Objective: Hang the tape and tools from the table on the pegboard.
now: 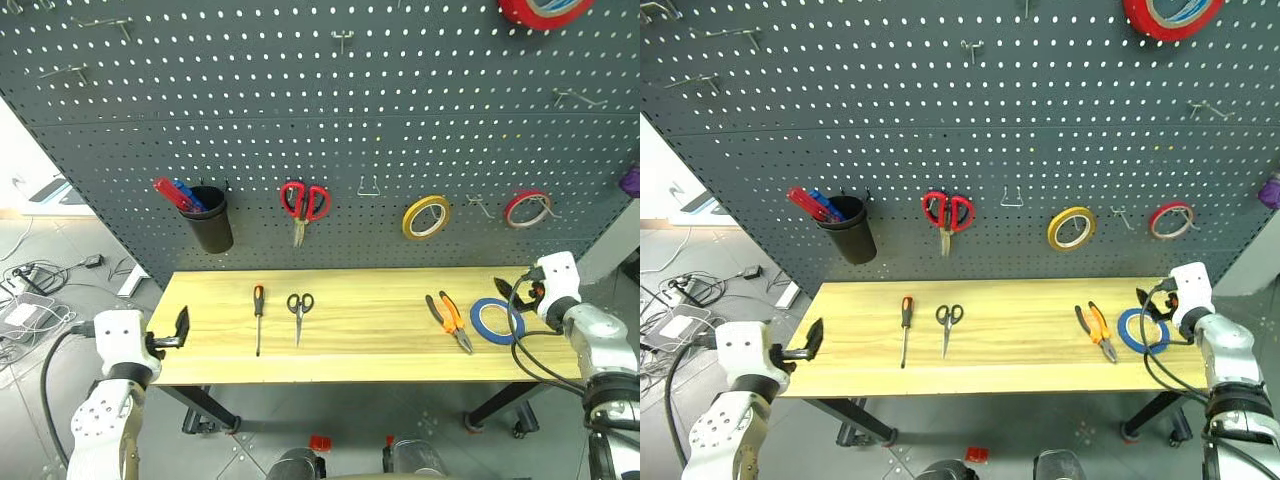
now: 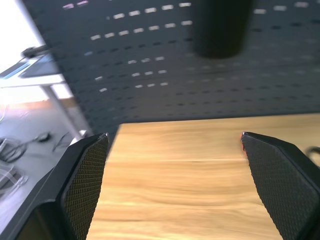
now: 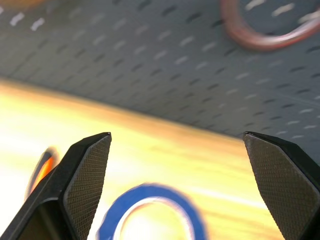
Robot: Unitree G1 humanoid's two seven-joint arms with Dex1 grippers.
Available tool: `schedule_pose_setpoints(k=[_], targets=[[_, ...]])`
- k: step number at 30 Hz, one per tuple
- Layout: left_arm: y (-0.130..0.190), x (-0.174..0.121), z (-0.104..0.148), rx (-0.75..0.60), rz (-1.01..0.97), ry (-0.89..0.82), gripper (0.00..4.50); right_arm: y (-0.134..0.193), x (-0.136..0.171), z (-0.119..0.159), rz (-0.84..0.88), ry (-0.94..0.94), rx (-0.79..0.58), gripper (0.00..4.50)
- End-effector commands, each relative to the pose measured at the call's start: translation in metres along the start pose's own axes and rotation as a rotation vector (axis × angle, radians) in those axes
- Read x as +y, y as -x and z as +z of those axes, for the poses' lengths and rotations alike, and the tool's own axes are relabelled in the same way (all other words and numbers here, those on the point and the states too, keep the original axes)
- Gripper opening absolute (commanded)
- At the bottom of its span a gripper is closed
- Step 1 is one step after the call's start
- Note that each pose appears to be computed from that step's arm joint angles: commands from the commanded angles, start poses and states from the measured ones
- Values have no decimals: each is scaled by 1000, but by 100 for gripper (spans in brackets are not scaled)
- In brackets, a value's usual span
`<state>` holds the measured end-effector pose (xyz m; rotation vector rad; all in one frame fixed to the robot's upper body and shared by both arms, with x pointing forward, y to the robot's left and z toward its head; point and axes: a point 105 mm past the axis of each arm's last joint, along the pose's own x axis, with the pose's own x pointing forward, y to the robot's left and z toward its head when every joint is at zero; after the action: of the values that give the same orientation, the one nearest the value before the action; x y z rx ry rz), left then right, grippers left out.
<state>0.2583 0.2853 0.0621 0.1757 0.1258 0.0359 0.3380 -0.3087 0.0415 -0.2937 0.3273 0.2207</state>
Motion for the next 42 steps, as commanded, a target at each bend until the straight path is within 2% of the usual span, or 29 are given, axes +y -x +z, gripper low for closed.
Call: schedule_pose_setpoints(k=[1,4,7,10,16,20,27,35,38,42], targets=[[0,-22,24,-64,-123,-37,448,4,1,30,6,55,-70,450],[-3,-47,35,-62,-250,-73,448,7,3,23,6,63,0,450],[4,-89,52,-77,-519,-111,448,8,7,14,32,69,90,450],[13,-118,65,-84,-718,-102,448,1,8,9,34,71,165,450],[25,-155,70,-51,-1002,-207,448,-27,6,5,-1,45,301,450],[29,-166,66,-39,-1090,-278,448,-39,8,0,14,61,367,450],[31,-189,75,-76,-1195,-303,448,-46,12,-15,48,68,499,450],[35,-206,80,-105,-1272,-311,448,-43,38,-34,184,13,593,450],[37,-210,81,-108,-1298,-308,450,-43,44,-40,207,-2,619,393],[38,-215,80,-105,-1337,-309,450,-41,52,-49,227,-25,661,260]])
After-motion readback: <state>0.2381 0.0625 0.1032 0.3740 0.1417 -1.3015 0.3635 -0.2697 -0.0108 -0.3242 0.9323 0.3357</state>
